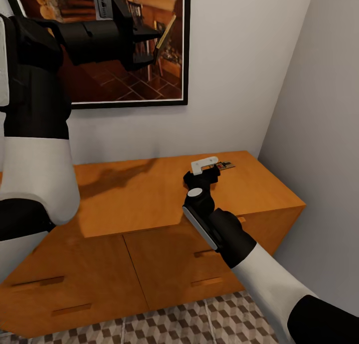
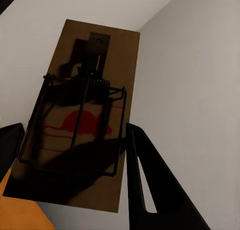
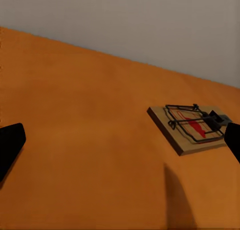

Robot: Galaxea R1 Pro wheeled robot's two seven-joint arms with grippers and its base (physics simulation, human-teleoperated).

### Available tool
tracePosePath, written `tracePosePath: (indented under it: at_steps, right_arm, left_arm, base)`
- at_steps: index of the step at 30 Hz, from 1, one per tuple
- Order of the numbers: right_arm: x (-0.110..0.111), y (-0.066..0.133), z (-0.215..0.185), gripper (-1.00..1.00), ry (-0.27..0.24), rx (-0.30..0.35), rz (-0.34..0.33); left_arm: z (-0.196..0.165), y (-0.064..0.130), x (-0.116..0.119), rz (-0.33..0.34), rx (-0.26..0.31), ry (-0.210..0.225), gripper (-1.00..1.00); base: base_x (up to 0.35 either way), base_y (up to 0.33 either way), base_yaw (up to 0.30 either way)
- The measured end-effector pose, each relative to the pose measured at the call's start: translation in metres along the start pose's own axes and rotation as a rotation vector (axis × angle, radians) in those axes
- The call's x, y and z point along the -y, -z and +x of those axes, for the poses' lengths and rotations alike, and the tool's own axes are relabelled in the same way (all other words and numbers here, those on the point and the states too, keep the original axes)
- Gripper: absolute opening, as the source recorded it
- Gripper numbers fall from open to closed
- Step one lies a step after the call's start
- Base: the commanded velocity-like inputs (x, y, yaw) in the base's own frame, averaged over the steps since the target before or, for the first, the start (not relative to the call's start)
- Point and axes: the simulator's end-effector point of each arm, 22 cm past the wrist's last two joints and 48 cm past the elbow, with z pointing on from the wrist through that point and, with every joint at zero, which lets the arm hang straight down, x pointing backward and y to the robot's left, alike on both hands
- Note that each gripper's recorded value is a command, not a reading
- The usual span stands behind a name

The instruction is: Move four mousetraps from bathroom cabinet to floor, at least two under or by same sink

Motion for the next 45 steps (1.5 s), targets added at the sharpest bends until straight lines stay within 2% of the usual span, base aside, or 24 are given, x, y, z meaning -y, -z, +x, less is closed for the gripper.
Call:
tracePosePath:
  at_steps: [13, 38, 41, 45]
  right_arm:
    - [-0.001, 0.001, 0.002, 1.00, 0.001, -0.002, 0.002]
    - [-0.001, 0.002, 0.002, 1.00, 0.001, -0.001, 0.001]
    - [0.000, 0.002, 0.005, 1.00, 0.018, -0.019, 0.004]
    - [0.009, 0.005, 0.006, 1.00, 0.089, -0.050, 0.029]
  left_arm:
    - [-0.006, 0.006, -0.005, -0.014, 0.013, -0.005, -1.00]
    - [0.000, 0.001, 0.003, 0.013, 0.001, -0.005, -1.00]
    - [0.001, 0.001, 0.004, 0.014, 0.000, -0.005, -1.00]
    - [0.005, -0.003, 0.006, 0.020, -0.007, -0.003, -1.00]
  base:
    - [0.000, 0.000, 0.000]
    - [0.000, 0.000, 0.000]
    - [0.000, 0.000, 0.000]
    - [0.000, 0.000, 0.000]
